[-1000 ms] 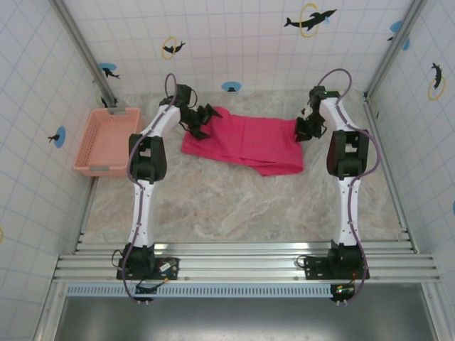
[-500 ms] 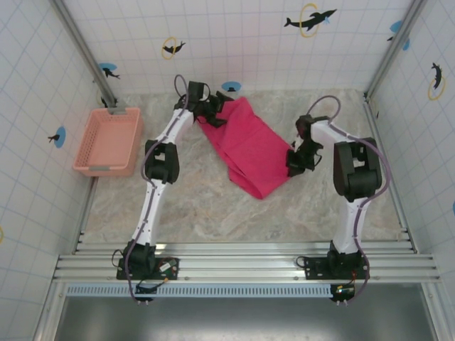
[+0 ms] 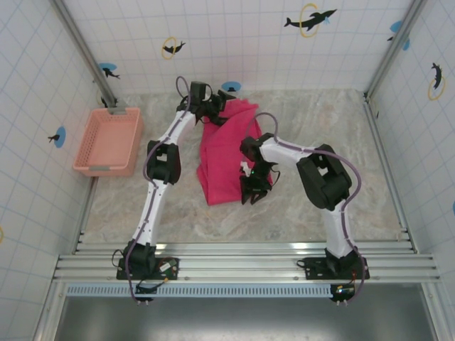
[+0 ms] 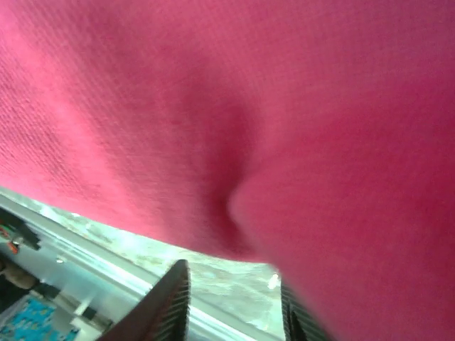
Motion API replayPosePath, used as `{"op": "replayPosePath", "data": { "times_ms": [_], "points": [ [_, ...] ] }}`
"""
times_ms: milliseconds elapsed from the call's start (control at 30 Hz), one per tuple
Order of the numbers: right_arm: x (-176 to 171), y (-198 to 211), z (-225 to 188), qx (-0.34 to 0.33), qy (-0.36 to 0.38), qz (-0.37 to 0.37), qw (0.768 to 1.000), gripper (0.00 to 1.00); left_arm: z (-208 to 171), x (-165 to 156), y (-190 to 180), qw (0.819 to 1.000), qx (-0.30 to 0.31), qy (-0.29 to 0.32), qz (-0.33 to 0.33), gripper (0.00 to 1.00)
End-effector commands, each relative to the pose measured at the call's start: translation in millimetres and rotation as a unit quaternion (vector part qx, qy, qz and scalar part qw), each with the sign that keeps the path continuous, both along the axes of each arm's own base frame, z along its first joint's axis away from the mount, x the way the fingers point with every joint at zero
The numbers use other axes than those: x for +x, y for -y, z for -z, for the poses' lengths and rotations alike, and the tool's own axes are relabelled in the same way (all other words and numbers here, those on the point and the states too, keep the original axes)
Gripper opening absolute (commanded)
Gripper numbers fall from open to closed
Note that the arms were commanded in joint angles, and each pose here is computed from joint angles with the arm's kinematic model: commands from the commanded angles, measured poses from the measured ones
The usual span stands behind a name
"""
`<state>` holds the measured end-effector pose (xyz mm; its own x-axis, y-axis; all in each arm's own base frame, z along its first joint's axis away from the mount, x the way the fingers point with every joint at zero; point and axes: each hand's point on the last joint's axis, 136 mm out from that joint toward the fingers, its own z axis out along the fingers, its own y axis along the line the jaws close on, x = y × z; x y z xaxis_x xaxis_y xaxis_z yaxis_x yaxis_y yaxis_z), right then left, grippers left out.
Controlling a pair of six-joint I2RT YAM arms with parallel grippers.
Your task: Roll up the long pants
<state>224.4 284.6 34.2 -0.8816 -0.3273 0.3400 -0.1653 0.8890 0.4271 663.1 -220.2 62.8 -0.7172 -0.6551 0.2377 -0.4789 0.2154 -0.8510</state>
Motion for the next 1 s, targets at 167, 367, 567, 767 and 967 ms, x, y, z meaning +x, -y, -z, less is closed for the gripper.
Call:
{"op": "replayPosePath", "data": {
  "times_ms": [167, 367, 567, 767, 967],
  "points": [
    [18, 9, -102, 0.034, 0.109, -0.114, 0.987, 0.5, -18, -11, -53, 0.989, 0.131, 0.058, 0.03, 0.97],
    [52, 55, -108, -0.055, 0.234, -0.25, 0.938, 0.52, -109, -47, -114, 0.932, 0.313, 0.161, 0.091, 0.97],
    [100, 50, -72, -0.097, 0.261, -0.289, 0.916, 0.5, -151, -112, -156, 0.857, 0.467, 0.169, 0.134, 0.97],
    [122, 39, -52, -0.105, 0.218, -0.239, 0.94, 0.47, -119, -169, -143, 0.886, 0.419, 0.126, 0.15, 0.97],
    [80, 61, -23, -0.126, 0.145, -0.225, 0.955, 0.47, -115, -209, -132, 0.833, 0.491, 0.122, 0.225, 0.97]
  ]
}}
